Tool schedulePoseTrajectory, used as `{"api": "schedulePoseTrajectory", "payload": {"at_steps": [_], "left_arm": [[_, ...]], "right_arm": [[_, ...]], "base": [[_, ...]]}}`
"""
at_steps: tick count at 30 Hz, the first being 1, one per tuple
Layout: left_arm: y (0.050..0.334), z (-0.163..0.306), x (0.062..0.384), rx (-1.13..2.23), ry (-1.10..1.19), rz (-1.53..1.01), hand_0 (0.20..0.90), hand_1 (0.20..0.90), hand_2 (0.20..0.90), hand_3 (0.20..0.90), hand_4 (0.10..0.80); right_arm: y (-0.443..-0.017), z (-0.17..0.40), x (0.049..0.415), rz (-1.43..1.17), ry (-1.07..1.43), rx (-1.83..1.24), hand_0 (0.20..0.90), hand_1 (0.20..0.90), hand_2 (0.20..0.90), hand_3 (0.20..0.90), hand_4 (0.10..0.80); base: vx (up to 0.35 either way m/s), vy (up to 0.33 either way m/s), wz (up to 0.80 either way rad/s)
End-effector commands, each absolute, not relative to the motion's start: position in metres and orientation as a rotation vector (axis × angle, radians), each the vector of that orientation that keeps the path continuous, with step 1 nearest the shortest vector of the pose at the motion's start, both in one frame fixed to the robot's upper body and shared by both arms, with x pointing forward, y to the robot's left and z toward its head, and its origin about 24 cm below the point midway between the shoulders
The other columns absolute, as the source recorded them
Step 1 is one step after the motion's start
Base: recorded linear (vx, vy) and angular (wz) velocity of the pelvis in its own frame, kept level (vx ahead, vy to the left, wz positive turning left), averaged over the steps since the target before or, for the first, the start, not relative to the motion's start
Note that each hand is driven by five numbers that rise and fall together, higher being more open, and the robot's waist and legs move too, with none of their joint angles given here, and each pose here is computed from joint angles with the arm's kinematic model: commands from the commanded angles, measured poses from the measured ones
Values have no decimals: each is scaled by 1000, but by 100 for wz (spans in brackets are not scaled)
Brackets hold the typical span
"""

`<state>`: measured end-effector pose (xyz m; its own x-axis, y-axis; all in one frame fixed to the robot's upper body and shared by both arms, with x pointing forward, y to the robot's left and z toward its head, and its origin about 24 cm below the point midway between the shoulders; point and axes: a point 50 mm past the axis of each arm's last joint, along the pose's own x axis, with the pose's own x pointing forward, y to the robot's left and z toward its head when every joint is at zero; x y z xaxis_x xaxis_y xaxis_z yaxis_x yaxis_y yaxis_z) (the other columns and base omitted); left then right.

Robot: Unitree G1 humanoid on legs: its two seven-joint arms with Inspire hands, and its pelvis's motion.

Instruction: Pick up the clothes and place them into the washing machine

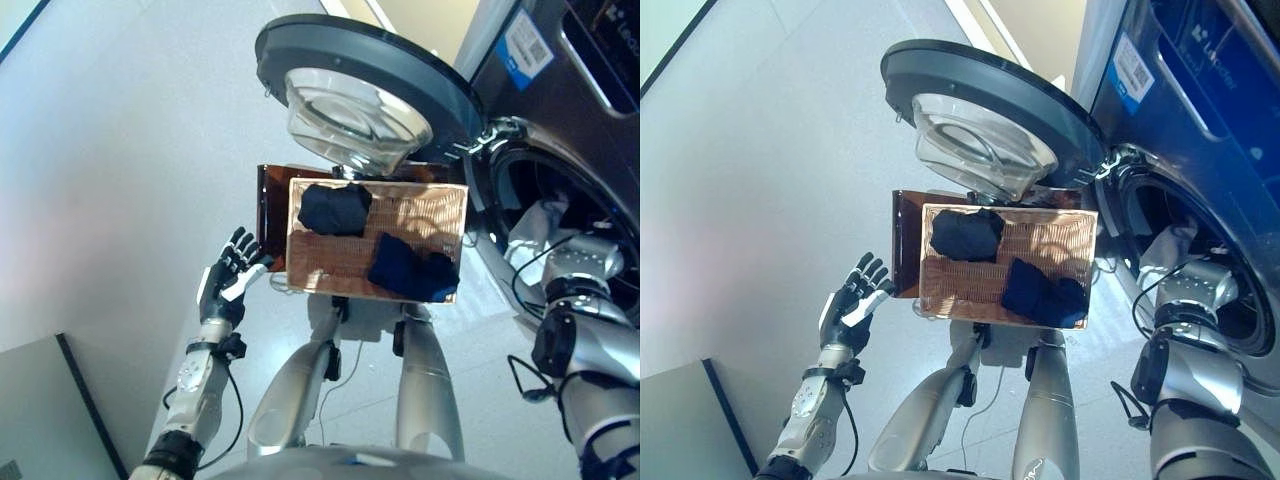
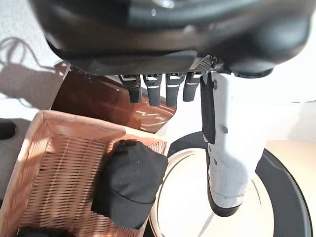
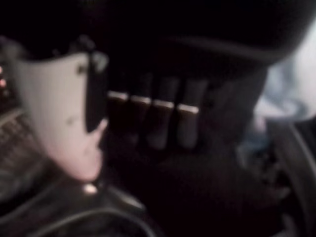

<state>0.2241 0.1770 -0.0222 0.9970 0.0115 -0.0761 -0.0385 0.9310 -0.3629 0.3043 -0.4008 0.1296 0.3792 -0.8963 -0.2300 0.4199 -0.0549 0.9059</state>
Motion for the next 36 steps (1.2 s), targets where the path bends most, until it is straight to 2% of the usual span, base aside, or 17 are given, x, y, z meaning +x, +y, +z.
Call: {"api": "schedulePoseTrajectory", "payload": {"at_steps": [1, 14, 15, 16, 32, 34, 36], "left_arm": [[192, -5, 218, -360, -35, 45, 900, 900, 900, 900, 800], [197, -5, 215, -361, -34, 62, 900, 900, 900, 900, 800], [197, -6, 215, -363, -33, 64, 900, 900, 900, 900, 800], [197, -6, 215, -364, -30, 67, 900, 900, 900, 900, 800], [200, -9, 211, -363, -19, 74, 900, 900, 900, 900, 800], [202, -9, 210, -349, -20, 75, 900, 900, 900, 900, 800], [203, -9, 210, -345, -23, 75, 900, 900, 900, 900, 800]], "right_arm": [[-442, 177, 267, -1258, -806, 1041, 200, 200, 200, 200, 300], [-436, 179, 276, -1215, -771, 1017, 200, 200, 200, 200, 300], [-435, 178, 277, -1212, -770, 1019, 491, 491, 491, 491, 508], [-434, 177, 278, -1209, -764, 1017, 900, 900, 900, 900, 800], [-426, 162, 288, -1157, -583, 837, 900, 900, 900, 900, 800], [-425, 163, 292, -1127, -475, 637, 900, 900, 900, 900, 800], [-422, 164, 295, -1111, -441, 566, 900, 900, 900, 900, 800]], "base": [[0, 0, 0], [1, 2, -1], [0, 0, 0], [34, 8, -1], [1, 0, 0], [0, 0, 0], [-16, -3, 0]]}}
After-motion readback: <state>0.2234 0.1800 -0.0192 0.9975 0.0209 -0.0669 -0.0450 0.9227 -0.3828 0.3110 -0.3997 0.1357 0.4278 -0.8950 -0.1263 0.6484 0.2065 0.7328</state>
